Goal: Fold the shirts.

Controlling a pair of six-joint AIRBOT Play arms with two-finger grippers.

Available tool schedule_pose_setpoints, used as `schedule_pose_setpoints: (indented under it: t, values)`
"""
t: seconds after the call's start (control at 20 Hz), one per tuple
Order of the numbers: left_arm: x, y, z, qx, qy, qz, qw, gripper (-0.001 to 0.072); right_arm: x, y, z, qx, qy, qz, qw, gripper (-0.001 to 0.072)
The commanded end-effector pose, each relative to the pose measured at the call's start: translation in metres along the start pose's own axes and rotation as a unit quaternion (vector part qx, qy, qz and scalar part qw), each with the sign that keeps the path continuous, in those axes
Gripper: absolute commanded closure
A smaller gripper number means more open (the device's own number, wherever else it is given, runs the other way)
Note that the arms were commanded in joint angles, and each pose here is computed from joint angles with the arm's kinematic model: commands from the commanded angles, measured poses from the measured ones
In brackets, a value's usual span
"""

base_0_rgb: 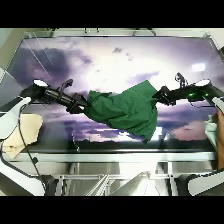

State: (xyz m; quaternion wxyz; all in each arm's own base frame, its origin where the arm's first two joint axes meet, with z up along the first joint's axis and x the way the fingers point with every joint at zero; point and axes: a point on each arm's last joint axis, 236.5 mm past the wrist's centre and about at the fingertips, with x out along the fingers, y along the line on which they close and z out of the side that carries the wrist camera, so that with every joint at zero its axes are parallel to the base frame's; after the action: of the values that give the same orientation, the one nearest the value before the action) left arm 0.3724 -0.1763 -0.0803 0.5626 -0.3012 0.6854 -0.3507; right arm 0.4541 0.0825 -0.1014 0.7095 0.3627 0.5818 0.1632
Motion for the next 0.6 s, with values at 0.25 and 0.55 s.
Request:
schedule_pose_setpoints:
  t: [0.25,0.55]
  values:
    - [0.039,-0.005,0.008,0.04,0.072,0.038,0.996,0.071,0.015,0.004,0.005,-0.001,-0.002,0.013,1.0,0.0436]
    - [0.017,-0.027,0.021,0.074,0.067,0.035,0.994,0.0709,0.009,0.002,0.012,-0.001,-0.011,0.015,1.0,0.0695]
